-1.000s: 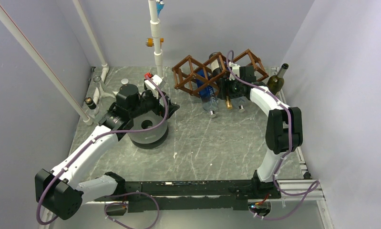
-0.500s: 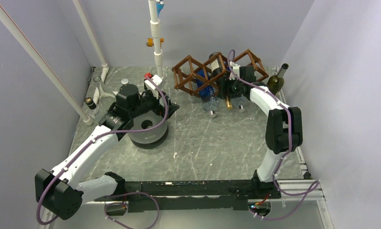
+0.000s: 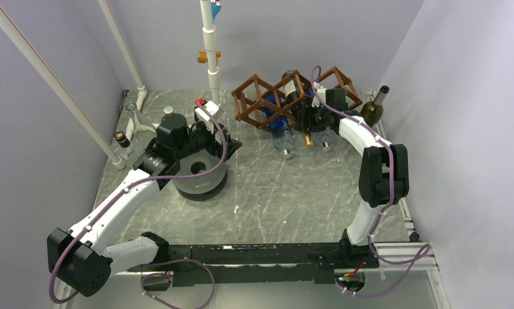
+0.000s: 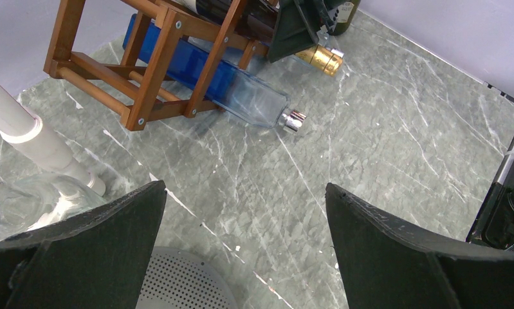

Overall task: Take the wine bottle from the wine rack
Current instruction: Pick up the wine bottle from the wine rack.

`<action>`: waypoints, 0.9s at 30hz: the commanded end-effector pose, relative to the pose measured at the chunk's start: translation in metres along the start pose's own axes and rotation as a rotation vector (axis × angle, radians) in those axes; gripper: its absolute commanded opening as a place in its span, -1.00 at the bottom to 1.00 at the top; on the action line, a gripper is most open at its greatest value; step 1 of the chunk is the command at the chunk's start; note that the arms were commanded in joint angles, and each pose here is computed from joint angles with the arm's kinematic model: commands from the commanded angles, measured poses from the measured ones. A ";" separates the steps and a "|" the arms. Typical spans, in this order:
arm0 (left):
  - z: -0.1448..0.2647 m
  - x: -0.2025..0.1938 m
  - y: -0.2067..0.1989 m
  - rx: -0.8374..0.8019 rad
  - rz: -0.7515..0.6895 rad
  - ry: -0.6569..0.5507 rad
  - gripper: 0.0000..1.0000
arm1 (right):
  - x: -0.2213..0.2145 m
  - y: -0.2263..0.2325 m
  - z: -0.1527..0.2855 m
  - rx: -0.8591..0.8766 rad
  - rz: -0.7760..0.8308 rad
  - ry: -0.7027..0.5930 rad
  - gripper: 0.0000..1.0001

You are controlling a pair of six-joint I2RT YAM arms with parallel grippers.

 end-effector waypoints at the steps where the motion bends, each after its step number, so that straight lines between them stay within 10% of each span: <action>1: -0.001 0.005 0.002 0.011 -0.030 -0.022 0.99 | 0.009 0.003 -0.001 0.033 0.000 -0.034 0.12; 12: -0.001 0.005 0.002 0.013 -0.030 -0.022 0.99 | 0.006 0.003 -0.004 0.047 -0.003 -0.019 0.06; 27: 0.000 0.006 0.002 0.015 -0.033 -0.025 0.99 | 0.006 0.009 0.011 0.116 -0.004 -0.034 -0.98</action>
Point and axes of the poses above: each gripper's point midway between its finger pads, its own z axis back along the fingers, its own y axis along the line the jaws close on, x = y × z, the point moved 8 cm from there along z, back along the fingers, and after that the axes turned 13 degrees about -z, right-handed, at the moved point
